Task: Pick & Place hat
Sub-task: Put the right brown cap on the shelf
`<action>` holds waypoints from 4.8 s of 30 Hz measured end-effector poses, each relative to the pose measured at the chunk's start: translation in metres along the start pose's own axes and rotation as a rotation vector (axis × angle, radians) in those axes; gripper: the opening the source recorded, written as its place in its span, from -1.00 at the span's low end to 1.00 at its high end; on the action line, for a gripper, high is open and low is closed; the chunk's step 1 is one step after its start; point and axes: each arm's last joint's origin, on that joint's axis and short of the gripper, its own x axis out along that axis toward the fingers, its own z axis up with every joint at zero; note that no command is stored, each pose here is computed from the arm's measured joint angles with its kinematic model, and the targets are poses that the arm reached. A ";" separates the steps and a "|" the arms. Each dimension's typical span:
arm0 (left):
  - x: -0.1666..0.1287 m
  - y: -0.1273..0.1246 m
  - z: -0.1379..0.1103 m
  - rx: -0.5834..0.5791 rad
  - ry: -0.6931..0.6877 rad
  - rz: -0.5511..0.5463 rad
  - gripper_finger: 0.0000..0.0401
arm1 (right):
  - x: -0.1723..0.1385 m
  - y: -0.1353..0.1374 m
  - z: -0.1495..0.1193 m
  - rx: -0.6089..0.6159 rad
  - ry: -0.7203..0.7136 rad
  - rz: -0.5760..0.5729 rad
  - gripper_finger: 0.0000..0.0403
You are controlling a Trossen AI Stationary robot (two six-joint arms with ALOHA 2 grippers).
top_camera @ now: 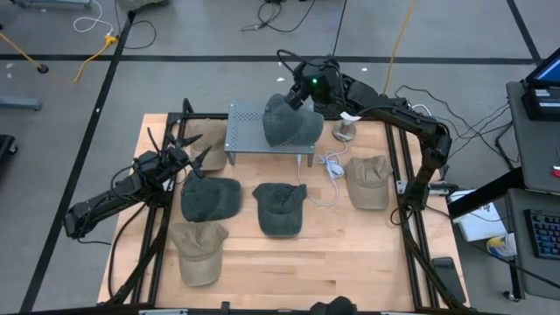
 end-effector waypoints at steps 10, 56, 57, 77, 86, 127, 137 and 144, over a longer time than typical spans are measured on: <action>0.000 0.000 0.000 0.000 0.000 0.000 0.18 | -0.004 0.008 -0.007 0.287 0.070 0.017 -0.12; 0.000 0.000 0.000 0.000 0.000 0.000 0.18 | -0.197 0.020 -0.229 0.058 0.418 0.352 -0.13; 0.000 0.000 0.000 0.000 0.000 0.000 0.18 | -0.199 0.021 -0.234 0.039 0.442 0.352 -0.13; 0.000 0.000 0.000 0.000 0.000 0.000 0.18 | -0.240 0.078 -0.326 -0.396 0.637 0.440 -0.13; 0.000 0.000 0.000 0.000 0.000 0.000 0.18 | -0.262 0.091 -0.361 -0.638 0.665 0.423 -0.13; 0.000 0.000 0.000 0.000 0.000 0.000 0.18 | -0.227 0.072 -0.397 -0.736 0.489 0.100 -0.35; 0.000 0.000 0.000 0.000 0.000 0.000 0.18 | -0.224 0.068 -0.393 -0.701 0.429 0.037 -0.92; 0.000 0.000 0.000 0.000 0.000 0.000 0.18 | -0.241 0.068 -0.360 -0.774 0.391 -0.057 -0.97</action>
